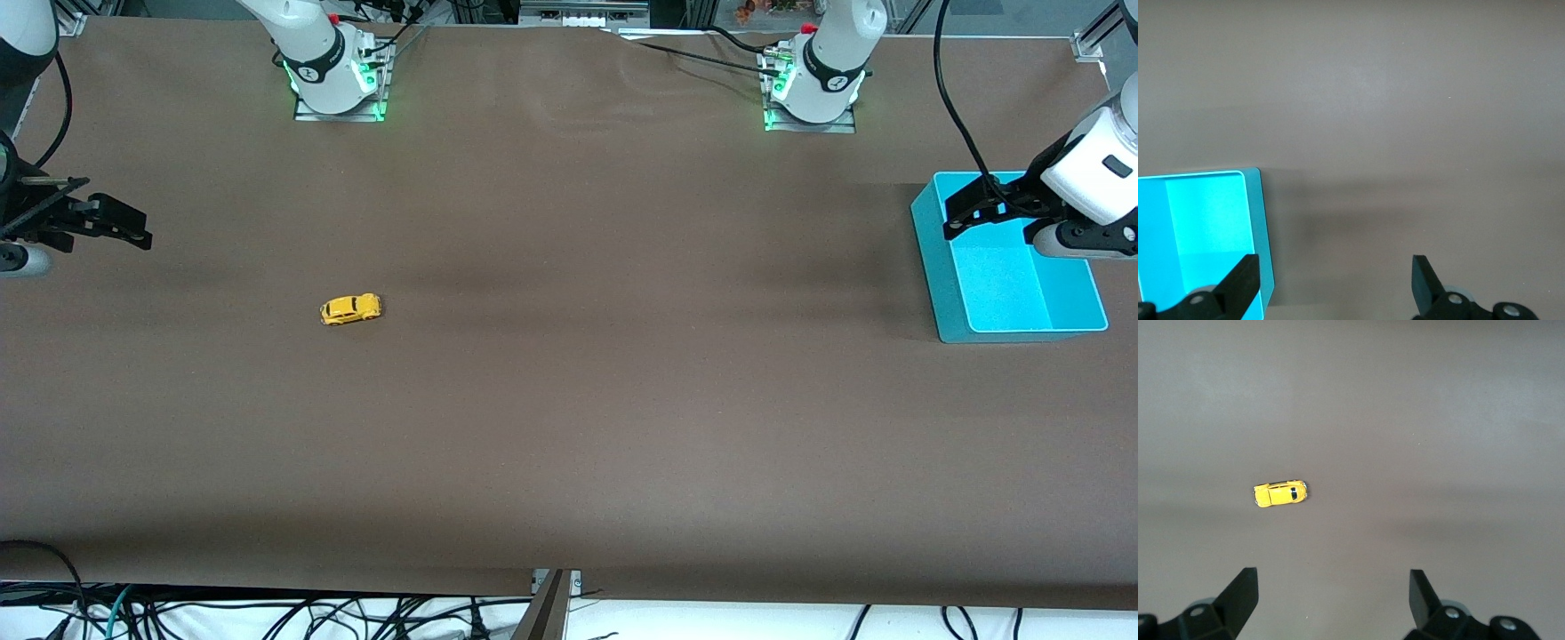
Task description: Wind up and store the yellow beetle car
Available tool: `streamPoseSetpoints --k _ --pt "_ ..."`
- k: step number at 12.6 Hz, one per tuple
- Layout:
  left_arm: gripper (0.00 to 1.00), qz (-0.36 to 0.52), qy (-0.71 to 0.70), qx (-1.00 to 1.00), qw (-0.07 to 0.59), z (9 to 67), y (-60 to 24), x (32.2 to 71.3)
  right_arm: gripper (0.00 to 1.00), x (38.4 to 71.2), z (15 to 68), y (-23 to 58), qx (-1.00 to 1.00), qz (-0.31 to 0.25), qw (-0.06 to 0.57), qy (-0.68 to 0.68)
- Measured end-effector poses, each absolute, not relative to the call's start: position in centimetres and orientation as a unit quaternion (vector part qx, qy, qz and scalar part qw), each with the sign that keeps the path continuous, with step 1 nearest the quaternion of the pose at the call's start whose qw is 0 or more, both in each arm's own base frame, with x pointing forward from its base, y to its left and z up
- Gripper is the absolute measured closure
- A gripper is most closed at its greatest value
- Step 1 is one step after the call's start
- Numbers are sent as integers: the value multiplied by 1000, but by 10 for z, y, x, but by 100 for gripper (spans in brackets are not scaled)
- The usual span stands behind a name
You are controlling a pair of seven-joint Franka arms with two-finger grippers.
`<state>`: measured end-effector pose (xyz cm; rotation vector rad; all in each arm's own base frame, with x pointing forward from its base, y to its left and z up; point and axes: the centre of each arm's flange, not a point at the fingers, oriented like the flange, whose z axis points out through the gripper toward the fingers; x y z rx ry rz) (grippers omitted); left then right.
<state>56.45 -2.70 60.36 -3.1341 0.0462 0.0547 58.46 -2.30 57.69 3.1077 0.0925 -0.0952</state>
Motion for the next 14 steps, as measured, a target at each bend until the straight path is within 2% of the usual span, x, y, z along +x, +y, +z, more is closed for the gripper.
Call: streamPoseSetpoints --k 14 --pt "0 20 15 -1000 4 601 -27 566 0 587 573 -22 999 -33 17 31"
